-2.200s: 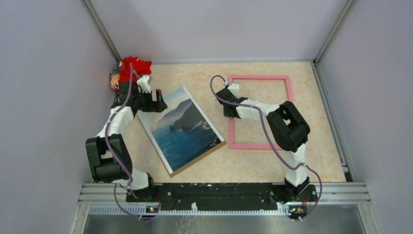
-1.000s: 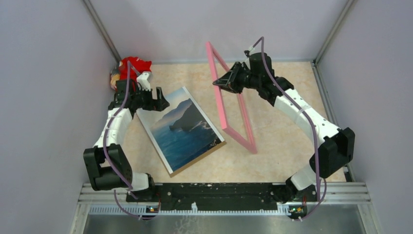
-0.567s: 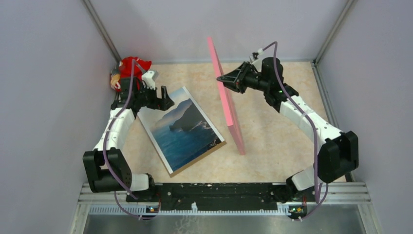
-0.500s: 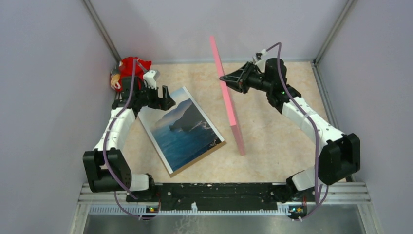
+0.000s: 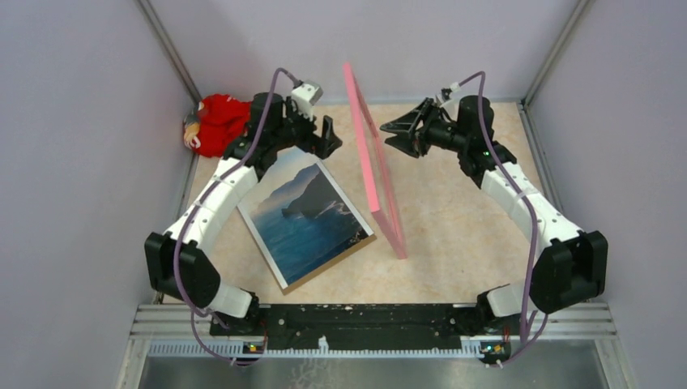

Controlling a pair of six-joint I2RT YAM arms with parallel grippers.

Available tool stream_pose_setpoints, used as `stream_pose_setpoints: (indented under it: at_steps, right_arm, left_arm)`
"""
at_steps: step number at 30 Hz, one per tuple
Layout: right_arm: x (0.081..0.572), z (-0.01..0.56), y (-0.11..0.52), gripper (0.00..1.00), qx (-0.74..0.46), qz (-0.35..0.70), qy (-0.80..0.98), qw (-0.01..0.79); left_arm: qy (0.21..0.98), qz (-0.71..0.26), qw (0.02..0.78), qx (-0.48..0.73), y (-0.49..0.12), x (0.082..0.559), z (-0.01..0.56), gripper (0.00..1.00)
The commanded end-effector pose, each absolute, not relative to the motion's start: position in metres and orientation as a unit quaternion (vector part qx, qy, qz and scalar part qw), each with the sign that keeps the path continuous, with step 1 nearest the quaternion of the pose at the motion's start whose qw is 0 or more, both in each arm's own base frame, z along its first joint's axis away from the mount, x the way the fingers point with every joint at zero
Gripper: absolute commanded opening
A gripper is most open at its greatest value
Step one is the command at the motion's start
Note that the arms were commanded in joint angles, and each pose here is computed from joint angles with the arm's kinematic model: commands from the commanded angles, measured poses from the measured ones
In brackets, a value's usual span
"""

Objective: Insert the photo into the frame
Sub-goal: Turn over the photo frame at the center of the board.

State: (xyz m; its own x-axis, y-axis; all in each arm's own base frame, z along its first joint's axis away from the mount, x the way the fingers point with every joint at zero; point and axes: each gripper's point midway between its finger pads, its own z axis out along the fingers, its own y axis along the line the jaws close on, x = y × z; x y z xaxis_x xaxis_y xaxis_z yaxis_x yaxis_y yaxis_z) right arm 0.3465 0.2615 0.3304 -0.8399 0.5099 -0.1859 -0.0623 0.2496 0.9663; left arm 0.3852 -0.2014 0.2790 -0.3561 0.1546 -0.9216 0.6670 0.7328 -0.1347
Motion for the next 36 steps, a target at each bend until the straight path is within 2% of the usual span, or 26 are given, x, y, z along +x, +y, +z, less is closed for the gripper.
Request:
stream_pose_setpoints:
  at_steps: [1,4,13,17,27,36]
  right_arm:
    - [0.334,0.363,0.250,0.51,0.123,0.602,0.740,0.273]
    - [0.332,0.363,0.247,0.53,0.123,0.597,0.744,0.275]
    - [0.319,0.365,0.239,0.77,0.075,0.557,0.771,0.299]
    - [0.314,0.380,0.232,0.82,0.047,0.531,0.779,0.330]
    - [0.310,0.364,0.215,0.85,0.016,0.450,0.828,0.335]
    - [0.308,0.368,0.191,0.72,0.007,0.375,0.847,0.377]
  left_arm:
    - [0.771,-0.257,0.534,0.233,-0.232,0.419,0.307,0.99]
    - [0.780,-0.251,0.524,0.234,-0.250,0.430,0.304,0.99]
    - [0.767,-0.267,0.527,0.248,-0.282,0.429,0.301,0.99]
    - [0.763,-0.272,0.526,0.259,-0.303,0.431,0.303,0.99]
    - [0.767,-0.278,0.506,0.280,-0.339,0.440,0.289,0.99]
    - [0.778,-0.270,0.486,0.293,-0.350,0.444,0.273,0.99]
